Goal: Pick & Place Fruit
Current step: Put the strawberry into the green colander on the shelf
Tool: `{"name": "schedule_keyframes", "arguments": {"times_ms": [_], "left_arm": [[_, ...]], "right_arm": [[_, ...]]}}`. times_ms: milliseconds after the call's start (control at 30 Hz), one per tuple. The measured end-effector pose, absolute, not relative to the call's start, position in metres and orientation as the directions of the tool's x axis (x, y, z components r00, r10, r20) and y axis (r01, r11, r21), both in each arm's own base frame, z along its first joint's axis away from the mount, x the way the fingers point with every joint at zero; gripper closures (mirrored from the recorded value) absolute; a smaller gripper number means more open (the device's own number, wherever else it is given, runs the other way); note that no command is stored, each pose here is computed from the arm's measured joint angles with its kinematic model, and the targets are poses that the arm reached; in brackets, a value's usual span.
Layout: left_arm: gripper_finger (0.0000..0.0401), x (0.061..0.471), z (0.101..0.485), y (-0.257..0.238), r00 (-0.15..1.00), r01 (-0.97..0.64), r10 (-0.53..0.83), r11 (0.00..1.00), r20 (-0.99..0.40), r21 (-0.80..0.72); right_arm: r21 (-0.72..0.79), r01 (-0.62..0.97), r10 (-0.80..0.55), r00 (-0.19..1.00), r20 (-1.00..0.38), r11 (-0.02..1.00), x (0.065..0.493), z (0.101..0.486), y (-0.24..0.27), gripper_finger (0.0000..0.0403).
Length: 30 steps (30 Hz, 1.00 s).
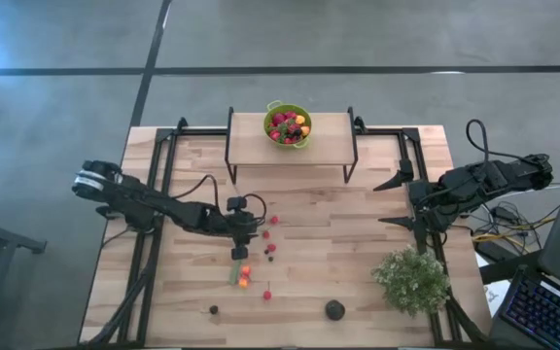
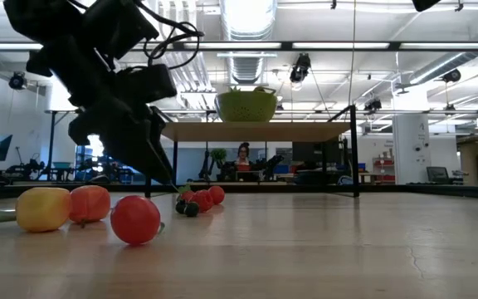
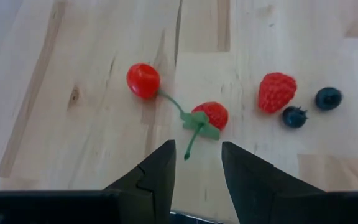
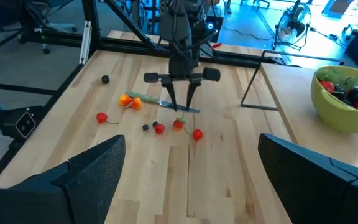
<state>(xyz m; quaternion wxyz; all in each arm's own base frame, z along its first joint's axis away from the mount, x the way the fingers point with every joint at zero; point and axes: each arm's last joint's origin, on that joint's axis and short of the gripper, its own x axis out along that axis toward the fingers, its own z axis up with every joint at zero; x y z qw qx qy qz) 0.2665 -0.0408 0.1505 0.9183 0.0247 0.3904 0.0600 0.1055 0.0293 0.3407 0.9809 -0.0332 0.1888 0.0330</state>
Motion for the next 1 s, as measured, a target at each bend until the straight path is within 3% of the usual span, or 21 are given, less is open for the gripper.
{"name": "schedule_keyframes", "arguments": {"times_ms": [433,1000], "left_arm": [[0.0272,0.2671,0.1487,-0.0379,0.681,-0.114,0.179,0.984,-0.711,0.138],[0.0393,0.2681,0.1491,-0.0368,0.686,-0.109,0.148,0.989,-0.712,0.101]], "right_arm": [[-0.052,-0.077,0.053,0.927,-0.372,0.996,0.1053,0.3408,0.0293,0.0040],[-0.053,-0.077,0.052,0.927,-0.372,0.996,0.1054,0.3408,0.0293,0.0040]]}}
